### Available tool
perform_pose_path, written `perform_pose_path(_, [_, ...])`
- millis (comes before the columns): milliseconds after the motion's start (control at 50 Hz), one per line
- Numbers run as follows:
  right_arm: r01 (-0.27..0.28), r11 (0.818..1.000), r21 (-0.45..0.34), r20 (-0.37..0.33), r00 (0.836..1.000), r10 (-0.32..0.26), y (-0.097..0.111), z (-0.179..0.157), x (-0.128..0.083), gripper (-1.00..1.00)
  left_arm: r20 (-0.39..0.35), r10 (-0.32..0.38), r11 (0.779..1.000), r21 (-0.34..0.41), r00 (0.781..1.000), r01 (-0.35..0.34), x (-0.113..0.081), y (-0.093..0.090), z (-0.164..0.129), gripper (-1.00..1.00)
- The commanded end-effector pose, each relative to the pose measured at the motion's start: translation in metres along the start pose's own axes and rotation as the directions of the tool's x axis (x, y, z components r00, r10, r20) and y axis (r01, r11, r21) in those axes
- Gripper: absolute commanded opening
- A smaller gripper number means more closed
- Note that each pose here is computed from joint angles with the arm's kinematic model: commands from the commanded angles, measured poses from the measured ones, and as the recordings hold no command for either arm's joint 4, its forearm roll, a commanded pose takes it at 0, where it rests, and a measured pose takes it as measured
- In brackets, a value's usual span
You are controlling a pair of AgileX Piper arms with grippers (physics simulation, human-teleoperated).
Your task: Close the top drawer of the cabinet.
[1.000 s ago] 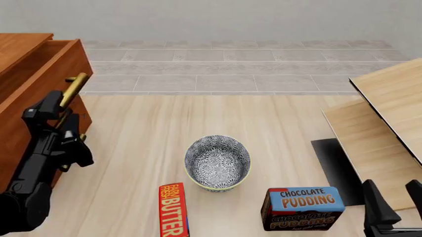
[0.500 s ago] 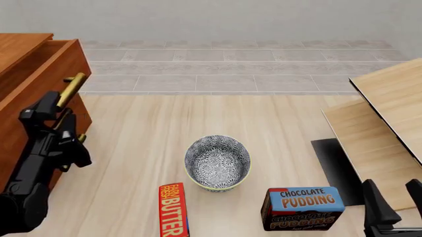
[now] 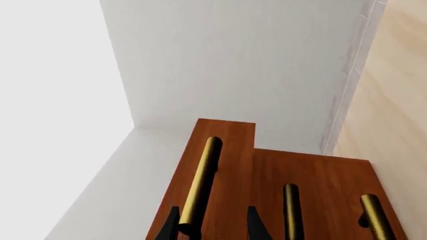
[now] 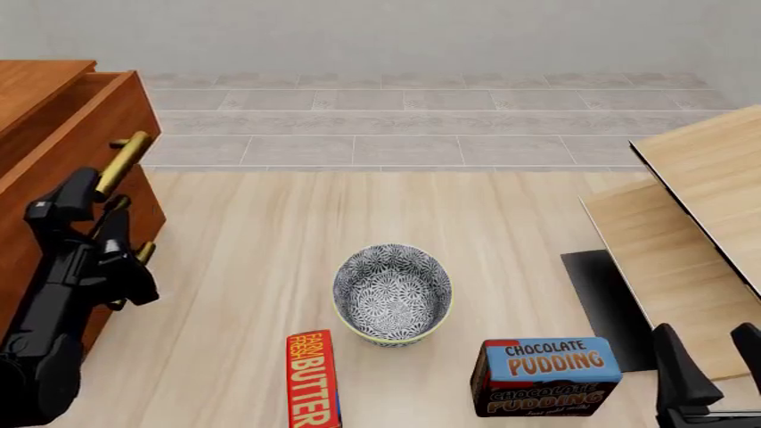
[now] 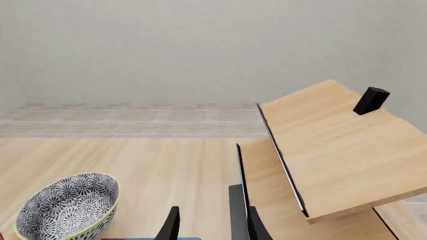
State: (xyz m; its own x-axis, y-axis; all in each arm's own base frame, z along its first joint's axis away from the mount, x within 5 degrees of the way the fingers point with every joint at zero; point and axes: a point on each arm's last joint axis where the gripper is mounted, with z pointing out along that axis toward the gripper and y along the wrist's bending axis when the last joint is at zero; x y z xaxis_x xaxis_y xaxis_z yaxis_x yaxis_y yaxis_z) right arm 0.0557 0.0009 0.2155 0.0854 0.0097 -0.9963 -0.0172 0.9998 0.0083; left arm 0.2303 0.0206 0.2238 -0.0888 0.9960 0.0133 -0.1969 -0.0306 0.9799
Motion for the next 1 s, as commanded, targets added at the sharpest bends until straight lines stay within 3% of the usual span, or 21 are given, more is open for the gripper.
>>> perform_pose_path(20, [0.001,1.000,-0.001,-0.001,1.000,-0.001,0.000,0.000,0.001,1.00,-0.047,0.006,1.000,-0.003,0.999,-0.006,0.010,0.001,-0.002,1.00])
perform_pose_path(1000, [0.009,1.000,-0.009,-0.011,1.000,-0.009,0.000,0.000,0.003,1.00,-0.105,0.008,1.000,-0.004,0.994,-0.008,0.025,-0.001,0.008,1.00])
